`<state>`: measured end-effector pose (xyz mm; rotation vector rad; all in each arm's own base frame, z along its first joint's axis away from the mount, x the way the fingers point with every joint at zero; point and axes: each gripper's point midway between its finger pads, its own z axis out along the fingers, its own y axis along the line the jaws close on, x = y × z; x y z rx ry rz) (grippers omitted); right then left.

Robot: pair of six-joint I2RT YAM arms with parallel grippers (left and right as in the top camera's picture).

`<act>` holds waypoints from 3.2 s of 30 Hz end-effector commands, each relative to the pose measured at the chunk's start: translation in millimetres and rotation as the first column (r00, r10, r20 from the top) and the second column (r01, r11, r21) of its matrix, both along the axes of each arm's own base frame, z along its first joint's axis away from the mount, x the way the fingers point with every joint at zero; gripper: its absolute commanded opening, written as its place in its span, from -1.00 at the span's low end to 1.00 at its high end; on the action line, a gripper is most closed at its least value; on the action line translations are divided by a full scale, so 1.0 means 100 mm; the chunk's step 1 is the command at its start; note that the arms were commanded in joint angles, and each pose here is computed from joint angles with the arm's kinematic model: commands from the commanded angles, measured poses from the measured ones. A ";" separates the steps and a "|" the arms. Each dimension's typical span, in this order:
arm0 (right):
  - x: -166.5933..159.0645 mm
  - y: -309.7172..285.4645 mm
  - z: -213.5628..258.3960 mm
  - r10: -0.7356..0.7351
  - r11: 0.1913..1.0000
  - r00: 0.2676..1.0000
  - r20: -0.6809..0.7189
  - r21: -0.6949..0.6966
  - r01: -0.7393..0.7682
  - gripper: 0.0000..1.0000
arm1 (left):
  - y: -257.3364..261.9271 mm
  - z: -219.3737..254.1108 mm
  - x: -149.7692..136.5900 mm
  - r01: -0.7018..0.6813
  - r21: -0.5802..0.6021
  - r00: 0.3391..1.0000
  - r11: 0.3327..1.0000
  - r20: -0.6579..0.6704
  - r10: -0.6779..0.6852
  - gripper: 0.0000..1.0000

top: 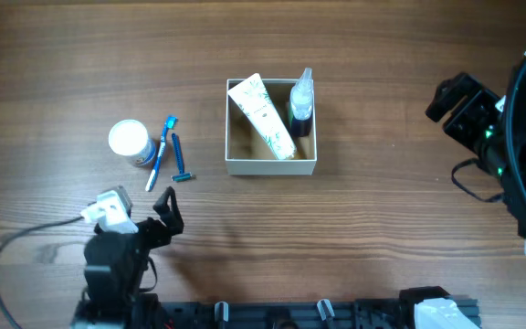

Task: Pack container
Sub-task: 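Reach the left gripper down onto the cotton-swab tub and grasp it, then carry the cotton-swab tub right and place it in the box, then return the left gripper and grasp the blue toothbrush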

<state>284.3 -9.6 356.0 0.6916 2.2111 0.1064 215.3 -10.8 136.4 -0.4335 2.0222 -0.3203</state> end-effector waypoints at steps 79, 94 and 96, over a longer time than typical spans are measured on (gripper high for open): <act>1.12 -0.19 -0.50 -0.051 0.979 0.997 -0.059 -0.200 0.039 0.99 | -1.66 0.21 1.54 0.451 0.119 0.834 0.885 -0.410 -0.369 0.79; 1.12 -0.19 -0.50 -0.051 0.979 0.997 -0.059 -0.200 0.039 0.99 | -0.24 0.15 1.29 0.172 0.185 0.763 0.968 -0.646 -0.013 0.99; 1.12 -0.19 -0.50 -0.051 0.979 0.997 -0.059 -0.200 0.039 1.00 | -0.08 -0.23 1.33 0.141 0.120 0.682 0.983 -0.731 -0.008 0.99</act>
